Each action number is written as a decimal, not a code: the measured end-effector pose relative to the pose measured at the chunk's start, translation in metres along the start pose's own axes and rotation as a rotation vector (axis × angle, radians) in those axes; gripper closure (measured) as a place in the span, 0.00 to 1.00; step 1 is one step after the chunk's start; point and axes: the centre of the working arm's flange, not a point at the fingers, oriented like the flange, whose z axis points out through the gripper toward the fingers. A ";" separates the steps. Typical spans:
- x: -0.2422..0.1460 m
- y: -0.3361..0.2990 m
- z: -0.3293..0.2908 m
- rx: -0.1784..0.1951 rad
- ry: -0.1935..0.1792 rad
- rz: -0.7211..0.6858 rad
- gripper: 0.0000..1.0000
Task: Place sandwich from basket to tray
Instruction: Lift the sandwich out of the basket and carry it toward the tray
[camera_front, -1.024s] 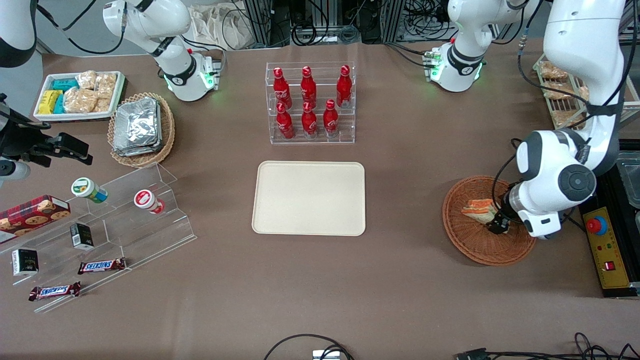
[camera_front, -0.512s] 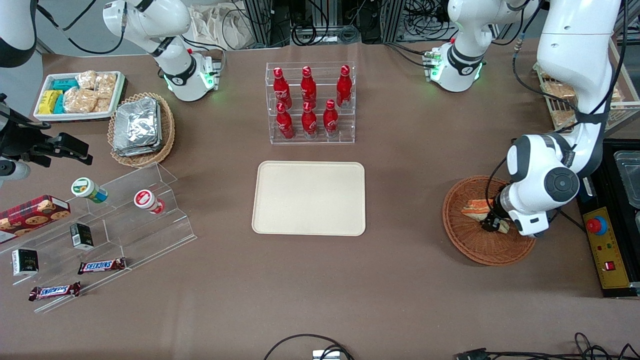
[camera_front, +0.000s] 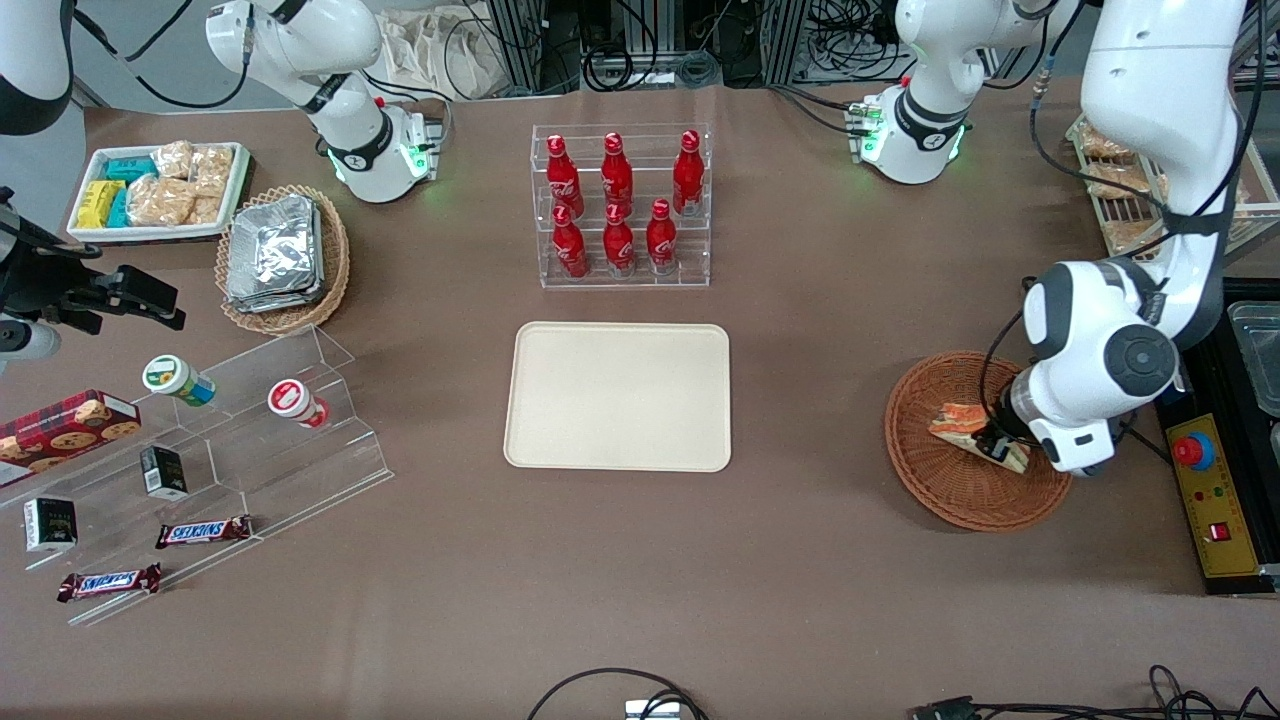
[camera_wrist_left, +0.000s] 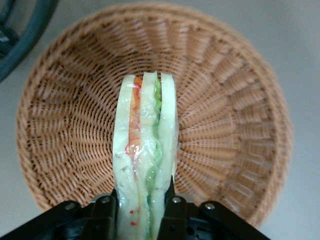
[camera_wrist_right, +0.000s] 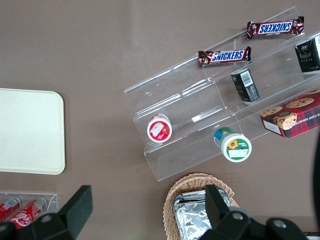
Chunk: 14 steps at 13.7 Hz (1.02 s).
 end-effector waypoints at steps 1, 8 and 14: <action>0.000 0.003 -0.031 0.002 0.002 0.021 0.73; -0.088 0.034 -0.251 0.012 -0.021 0.460 0.82; -0.254 0.069 -0.259 -0.007 -0.045 0.922 0.82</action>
